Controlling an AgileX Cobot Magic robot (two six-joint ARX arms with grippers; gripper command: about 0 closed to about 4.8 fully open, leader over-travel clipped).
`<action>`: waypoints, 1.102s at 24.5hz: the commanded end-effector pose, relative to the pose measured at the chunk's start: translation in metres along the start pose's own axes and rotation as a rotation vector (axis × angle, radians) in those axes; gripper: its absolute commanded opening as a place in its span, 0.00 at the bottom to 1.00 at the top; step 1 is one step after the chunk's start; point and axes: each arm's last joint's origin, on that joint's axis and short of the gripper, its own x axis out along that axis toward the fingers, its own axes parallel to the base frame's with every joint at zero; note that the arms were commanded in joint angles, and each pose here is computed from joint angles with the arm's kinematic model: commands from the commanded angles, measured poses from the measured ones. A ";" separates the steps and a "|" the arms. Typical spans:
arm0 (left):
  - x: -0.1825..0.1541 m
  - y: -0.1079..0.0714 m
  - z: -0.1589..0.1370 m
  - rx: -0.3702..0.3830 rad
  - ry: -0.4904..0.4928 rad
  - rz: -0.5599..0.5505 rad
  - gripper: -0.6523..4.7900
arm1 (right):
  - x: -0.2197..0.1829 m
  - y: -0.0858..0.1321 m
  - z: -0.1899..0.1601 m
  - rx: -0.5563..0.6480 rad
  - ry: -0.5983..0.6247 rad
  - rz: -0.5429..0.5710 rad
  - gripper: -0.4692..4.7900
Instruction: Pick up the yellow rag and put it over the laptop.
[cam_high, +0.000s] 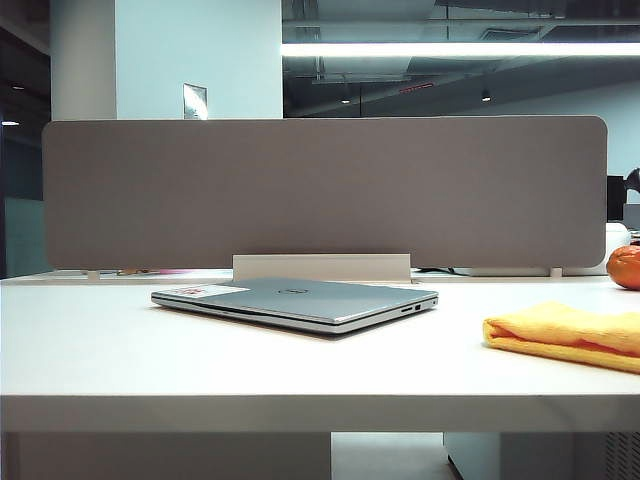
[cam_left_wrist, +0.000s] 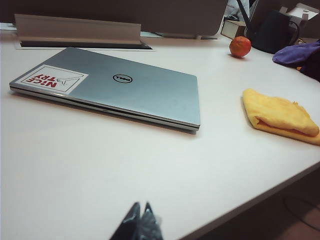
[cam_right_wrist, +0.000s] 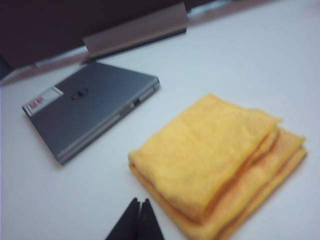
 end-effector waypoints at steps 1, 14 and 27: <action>0.000 0.000 -0.001 -0.013 0.012 -0.004 0.11 | -0.007 0.008 0.022 -0.011 -0.080 0.017 0.13; 0.000 0.000 -0.001 -0.014 0.012 -0.004 0.11 | -0.012 0.023 0.064 0.020 0.081 -0.034 0.13; 0.000 0.000 -0.001 -0.014 0.012 -0.003 0.11 | 0.051 0.032 0.122 -0.008 0.388 -0.005 0.19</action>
